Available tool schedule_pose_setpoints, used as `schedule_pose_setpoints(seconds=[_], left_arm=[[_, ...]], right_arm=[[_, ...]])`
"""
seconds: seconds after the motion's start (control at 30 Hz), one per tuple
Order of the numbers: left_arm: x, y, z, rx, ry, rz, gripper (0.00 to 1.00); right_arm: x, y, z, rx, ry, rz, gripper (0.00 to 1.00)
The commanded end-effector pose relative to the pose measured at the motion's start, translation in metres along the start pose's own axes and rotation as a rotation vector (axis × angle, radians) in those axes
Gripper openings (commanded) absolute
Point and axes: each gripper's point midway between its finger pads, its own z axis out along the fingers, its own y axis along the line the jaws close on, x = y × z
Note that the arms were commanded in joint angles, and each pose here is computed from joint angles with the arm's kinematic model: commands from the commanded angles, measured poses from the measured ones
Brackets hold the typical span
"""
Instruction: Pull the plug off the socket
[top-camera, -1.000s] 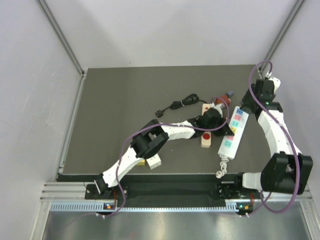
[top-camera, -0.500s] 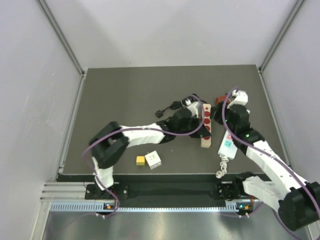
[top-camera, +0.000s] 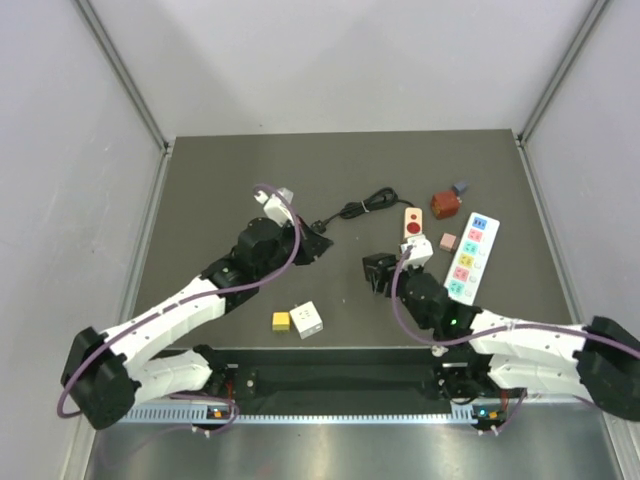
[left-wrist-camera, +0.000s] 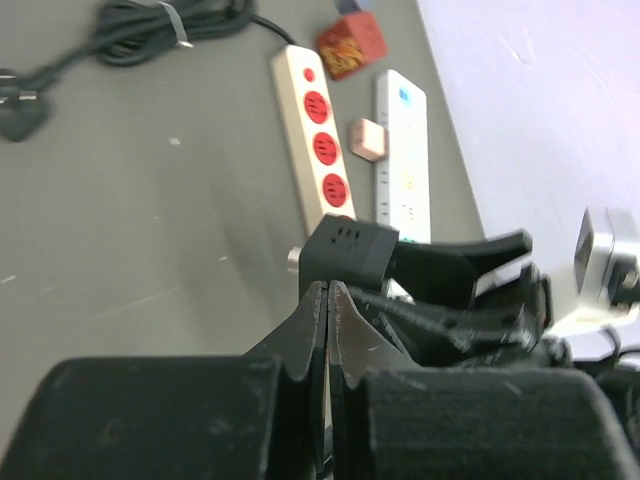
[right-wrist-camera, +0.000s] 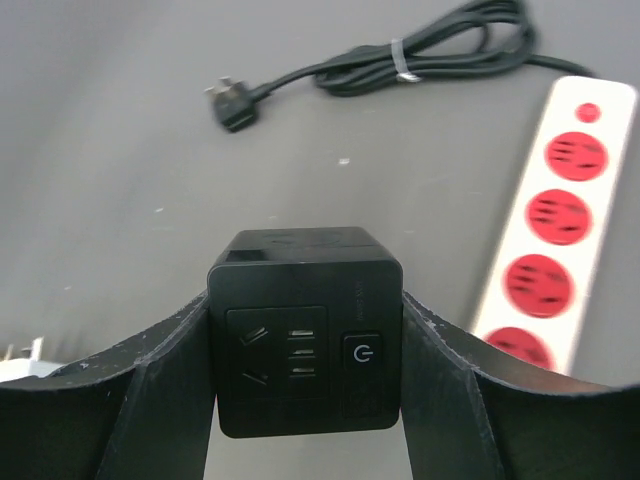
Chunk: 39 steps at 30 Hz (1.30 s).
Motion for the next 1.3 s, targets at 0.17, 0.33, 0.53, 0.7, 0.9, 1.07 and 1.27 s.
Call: schedule_pose_setpoints(seconds=[0.17, 0.33, 0.53, 0.7, 0.9, 1.07, 1.27], left_arm=[[-0.011, 0.026, -0.027, -0.116, -0.038, -0.012, 0.00], [-0.006, 0.030, -0.030, -0.122, -0.030, -0.035, 0.00], [-0.009, 0.032, -0.034, -0.131, -0.046, -0.031, 0.00], [-0.008, 0.033, -0.034, -0.128, -0.048, -0.039, 0.00], [-0.005, 0.034, -0.034, -0.124, -0.047, -0.055, 0.00], [-0.002, 0.035, -0.032, -0.119, -0.043, -0.067, 0.00], [0.000, 0.036, -0.033, -0.121, -0.037, -0.072, 0.00]], right_arm=[[-0.004, 0.061, 0.012, -0.011, -0.152, -0.012, 0.00], [0.022, 0.097, 0.018, -0.042, -0.156, -0.142, 0.00], [0.033, 0.129, 0.018, -0.090, -0.165, -0.189, 0.00], [0.047, 0.141, 0.015, -0.123, -0.126, -0.201, 0.00], [0.063, 0.140, 0.014, -0.137, -0.086, -0.263, 0.05], [0.079, 0.132, 0.014, -0.141, -0.053, -0.308, 0.05], [0.107, 0.120, 0.003, -0.165, 0.013, -0.326, 0.11]])
